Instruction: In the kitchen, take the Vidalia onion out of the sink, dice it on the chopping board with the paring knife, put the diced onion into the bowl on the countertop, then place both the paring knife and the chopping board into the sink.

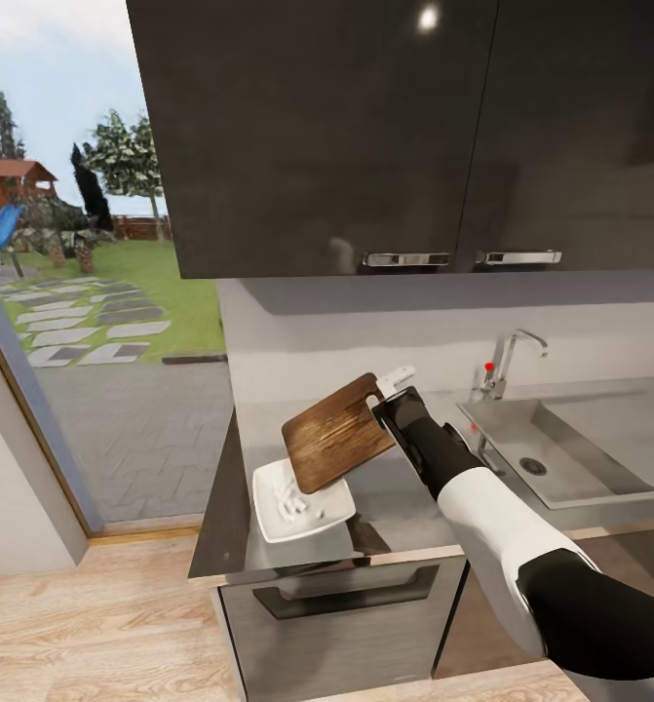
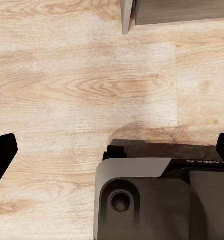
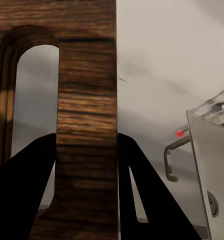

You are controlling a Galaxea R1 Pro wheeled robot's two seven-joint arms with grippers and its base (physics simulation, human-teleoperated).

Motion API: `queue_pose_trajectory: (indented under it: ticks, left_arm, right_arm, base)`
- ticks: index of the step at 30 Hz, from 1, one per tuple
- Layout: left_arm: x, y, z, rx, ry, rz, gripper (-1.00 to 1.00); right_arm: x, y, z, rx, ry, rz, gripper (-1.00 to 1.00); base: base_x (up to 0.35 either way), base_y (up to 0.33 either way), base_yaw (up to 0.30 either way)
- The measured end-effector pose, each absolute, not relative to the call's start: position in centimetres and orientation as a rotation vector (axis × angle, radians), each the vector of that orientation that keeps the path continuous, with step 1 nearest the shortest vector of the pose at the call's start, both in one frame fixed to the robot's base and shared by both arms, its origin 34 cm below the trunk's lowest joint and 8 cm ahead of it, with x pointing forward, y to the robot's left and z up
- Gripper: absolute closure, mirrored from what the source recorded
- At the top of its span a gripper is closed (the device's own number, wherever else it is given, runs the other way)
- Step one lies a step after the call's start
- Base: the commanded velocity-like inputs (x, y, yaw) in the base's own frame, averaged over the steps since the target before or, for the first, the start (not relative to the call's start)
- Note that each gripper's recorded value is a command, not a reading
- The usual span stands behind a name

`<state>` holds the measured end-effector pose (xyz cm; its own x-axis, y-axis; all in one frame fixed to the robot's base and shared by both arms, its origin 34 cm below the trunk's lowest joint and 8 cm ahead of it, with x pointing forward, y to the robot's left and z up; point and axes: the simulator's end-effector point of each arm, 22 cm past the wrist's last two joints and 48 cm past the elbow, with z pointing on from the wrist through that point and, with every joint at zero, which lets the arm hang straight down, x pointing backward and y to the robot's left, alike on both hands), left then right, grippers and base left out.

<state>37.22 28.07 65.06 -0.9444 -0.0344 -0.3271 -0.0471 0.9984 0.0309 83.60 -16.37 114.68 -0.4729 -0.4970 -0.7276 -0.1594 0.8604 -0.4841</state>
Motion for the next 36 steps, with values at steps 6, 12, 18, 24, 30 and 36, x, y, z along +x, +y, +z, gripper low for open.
queue_pose_trajectory:
  ticks: [6,12,18,24,30,36]
  left_arm:
    - [37.2,28.1,65.1,-0.059,2.808,0.054,-1.00]
    - [37.2,28.1,65.1,-0.059,2.808,0.054,-1.00]
    - [37.2,28.1,65.1,-0.059,2.808,0.054,-1.00]
    - [37.2,28.1,65.1,-0.059,2.808,0.056,-1.00]
    - [37.2,28.0,65.1,-0.059,2.808,0.055,-1.00]
    - [37.2,27.1,65.1,-0.055,2.808,0.044,-1.00]
  right_arm:
    - [84.0,-16.5,115.1,-0.471,2.030,-0.411,1.00]
    - [84.3,-18.6,115.1,-0.371,2.065,-0.281,1.00]
    - [84.3,-22.3,115.5,-0.250,2.102,-0.040,1.00]
    - [84.1,-26.9,114.8,-0.173,2.124,-0.006,1.00]
    - [84.1,-26.7,113.1,-0.165,2.139,0.025,1.00]
    - [83.5,-25.7,110.5,-0.175,2.187,0.056,1.00]
  base:
    - [0.000,0.000,0.000]
    - [0.000,0.000,0.000]
    - [0.000,0.000,0.000]
    - [0.000,0.000,0.000]
    - [0.000,0.000,0.000]
    - [0.000,-0.072,0.000]
